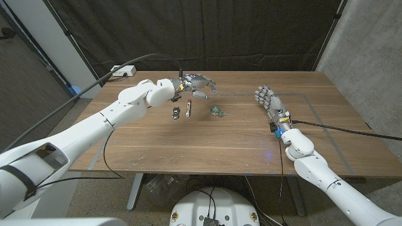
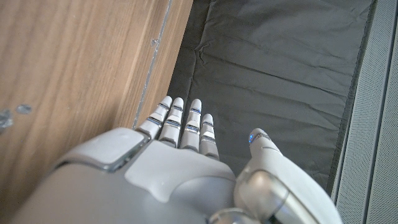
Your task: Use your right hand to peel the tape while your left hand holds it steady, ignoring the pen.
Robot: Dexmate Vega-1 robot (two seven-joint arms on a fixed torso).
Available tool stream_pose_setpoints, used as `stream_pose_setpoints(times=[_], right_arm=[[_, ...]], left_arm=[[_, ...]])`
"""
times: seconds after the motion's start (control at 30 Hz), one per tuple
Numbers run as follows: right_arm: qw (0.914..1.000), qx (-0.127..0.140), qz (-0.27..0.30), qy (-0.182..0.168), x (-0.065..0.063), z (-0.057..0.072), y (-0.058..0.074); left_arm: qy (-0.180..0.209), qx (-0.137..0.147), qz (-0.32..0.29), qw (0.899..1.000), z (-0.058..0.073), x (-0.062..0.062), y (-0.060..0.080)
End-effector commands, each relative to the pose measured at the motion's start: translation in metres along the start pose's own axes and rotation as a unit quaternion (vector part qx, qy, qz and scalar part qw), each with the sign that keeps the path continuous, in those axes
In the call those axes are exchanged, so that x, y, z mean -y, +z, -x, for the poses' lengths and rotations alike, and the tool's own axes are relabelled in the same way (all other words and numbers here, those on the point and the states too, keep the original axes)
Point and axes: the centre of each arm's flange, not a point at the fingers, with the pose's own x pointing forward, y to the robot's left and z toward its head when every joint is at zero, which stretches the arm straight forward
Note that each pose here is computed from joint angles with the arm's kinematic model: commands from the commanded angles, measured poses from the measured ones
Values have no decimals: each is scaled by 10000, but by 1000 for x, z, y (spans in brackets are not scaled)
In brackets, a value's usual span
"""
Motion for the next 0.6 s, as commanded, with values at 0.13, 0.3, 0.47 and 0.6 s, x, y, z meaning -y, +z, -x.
stream_pose_setpoints(times=[0.13,0.3,0.47,0.6], right_arm=[[10000,-25,-19,33,0,1,-3],[10000,-39,-19,37,0,1,-3],[10000,-48,-21,40,0,1,-3],[10000,-64,-31,30,0,1,-5]], left_arm=[[133,-173,-1309,9912,0,0,22],[174,-197,-1670,9856,-3,4,29],[102,-130,-1710,9851,-8,8,33],[6,-79,-1734,9848,-13,14,34]])
